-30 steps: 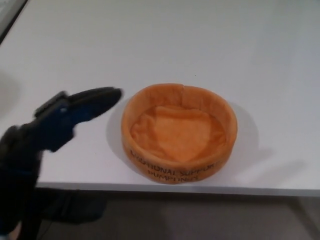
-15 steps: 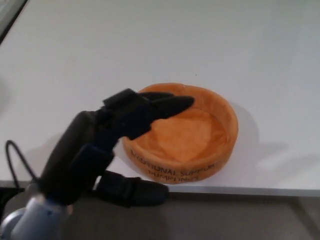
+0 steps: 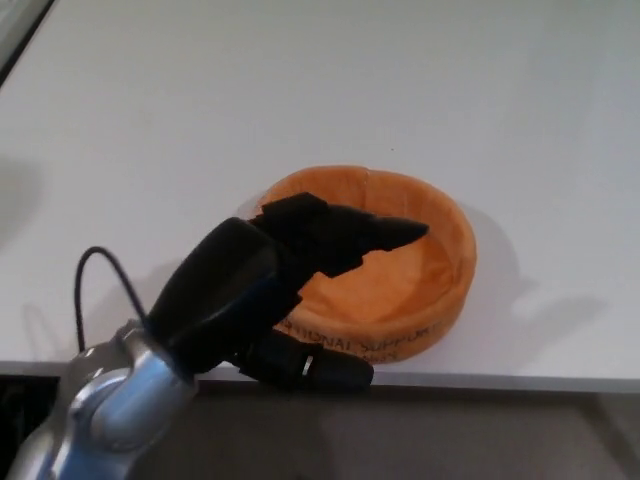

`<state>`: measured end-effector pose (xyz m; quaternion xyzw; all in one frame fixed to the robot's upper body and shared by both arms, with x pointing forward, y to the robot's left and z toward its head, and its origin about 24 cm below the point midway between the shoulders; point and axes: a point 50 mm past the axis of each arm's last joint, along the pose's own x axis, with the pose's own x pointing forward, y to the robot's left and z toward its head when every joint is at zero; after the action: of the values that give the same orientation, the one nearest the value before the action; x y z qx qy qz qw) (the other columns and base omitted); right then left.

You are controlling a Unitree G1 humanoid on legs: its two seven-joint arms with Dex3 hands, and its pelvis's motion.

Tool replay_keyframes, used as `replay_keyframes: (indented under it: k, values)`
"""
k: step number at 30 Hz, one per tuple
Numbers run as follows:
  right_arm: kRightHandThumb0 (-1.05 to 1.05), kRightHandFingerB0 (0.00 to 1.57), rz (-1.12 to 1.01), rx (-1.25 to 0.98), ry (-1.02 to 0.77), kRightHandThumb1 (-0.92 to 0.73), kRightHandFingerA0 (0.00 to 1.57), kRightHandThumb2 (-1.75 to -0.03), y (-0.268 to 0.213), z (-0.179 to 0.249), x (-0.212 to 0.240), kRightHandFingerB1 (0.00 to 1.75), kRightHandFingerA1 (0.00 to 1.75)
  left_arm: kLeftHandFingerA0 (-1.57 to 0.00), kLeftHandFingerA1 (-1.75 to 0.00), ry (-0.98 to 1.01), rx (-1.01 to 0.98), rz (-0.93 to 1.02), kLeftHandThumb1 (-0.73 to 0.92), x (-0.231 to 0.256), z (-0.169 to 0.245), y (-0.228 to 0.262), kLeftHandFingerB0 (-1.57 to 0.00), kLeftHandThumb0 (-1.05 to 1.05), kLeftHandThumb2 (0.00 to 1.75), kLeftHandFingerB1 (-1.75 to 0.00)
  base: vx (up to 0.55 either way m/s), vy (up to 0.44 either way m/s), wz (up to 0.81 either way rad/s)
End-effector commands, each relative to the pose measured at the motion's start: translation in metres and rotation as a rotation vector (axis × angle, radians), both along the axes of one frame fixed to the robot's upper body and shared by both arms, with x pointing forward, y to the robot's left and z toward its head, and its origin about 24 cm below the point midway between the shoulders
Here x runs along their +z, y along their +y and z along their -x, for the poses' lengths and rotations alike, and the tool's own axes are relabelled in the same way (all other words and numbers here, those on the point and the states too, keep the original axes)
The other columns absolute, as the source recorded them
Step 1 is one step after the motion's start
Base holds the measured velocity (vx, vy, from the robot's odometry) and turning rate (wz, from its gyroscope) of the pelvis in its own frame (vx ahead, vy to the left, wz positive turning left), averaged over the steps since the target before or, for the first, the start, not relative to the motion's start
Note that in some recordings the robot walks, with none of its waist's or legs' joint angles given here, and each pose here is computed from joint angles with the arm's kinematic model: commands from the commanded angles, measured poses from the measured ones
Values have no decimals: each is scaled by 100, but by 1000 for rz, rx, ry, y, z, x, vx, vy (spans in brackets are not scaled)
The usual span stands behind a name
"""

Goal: A soft plate is kept in the center of the table close to the robot and the robot uses its left hand to pick up the plate, turns it upside down and places it back on the table

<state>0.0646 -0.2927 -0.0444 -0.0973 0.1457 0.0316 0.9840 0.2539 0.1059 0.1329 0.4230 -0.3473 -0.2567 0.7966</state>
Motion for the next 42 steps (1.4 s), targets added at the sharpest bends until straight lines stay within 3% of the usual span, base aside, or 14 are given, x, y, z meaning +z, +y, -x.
replay_keyframes:
  k: [1,15,18,19,20,21,28,29,30,31,36,38,41,42]
  values:
    - [-67,28,7,16,-4,-88,35,-67,-5,-1,5,32,44,-38,-39,17,185,-327,65,-30,-32,-1,-31,-99,73,-34,0,0,0]
    - [-67,27,24,65,-15,-88,34,-67,1,-4,8,33,44,-39,-41,84,316,-568,63,-35,-75,0,-32,-98,75,-36,0,0,0]
    - [-67,29,23,76,-15,-89,36,-67,3,-3,10,34,45,-40,-36,92,302,-637,75,-44,-73,0,-34,-92,64,-32,0,0,0]
    - [-66,30,18,74,-17,-88,37,-67,3,-3,10,34,46,-32,-47,104,295,-663,57,-48,-72,0,-25,-91,98,-42,0,0,0]
    - [-66,30,13,71,-20,-88,37,-67,3,-3,11,34,46,-32,-47,113,291,-683,57,-52,-72,-1,-25,-91,98,-42,0,0,0]
    - [-67,28,14,73,-16,-88,35,-67,2,-4,11,33,45,-39,-36,117,289,-714,73,-57,-71,-1,-35,-92,63,-32,0,0,0]
    - [-69,28,25,71,-30,-88,37,-67,-1,-12,12,34,45,-38,-37,105,273,-831,76,-68,-69,-3,-34,-93,64,-31,0,0,0]
    - [-68,28,25,70,-31,-88,37,-67,-2,-13,11,34,45,-31,-47,110,272,-831,60,-70,-68,-3,-26,-93,102,-42,0,0,0]
    - [-68,28,25,69,-32,-88,37,-67,-2,-13,11,34,45,-31,-47,113,273,-830,60,-70,-68,-4,-26,-93,102,-42,0,0,0]
    - [-66,29,22,70,-31,-88,37,-67,-3,-11,12,34,46,-36,-38,123,260,-822,76,-74,-66,-5,-32,-93,64,-31,0,0,0]
    - [-67,30,-1,64,-27,-87,38,-66,-2,-10,10,34,46,-37,-36,123,236,-865,77,-80,-61,-6,-32,-93,64,-31,0,0,0]
    - [-67,29,2,69,-31,-88,37,-66,0,-12,9,36,48,-34,-40,108,230,-898,67,-81,-61,-6,-28,-98,77,-34,0,0,0]
    - [-66,27,11,69,-26,-89,37,-67,2,-12,8,35,47,-47,-37,24,219,-979,76,-82,-60,-9,-36,-89,64,-32,0,0,0]
    - [-66,27,10,67,-25,-89,36,-67,1,-11,8,34,46,-59,-63,-39,235,-992,55,-82,-59,-11,-46,-83,97,-50,0,0,0]
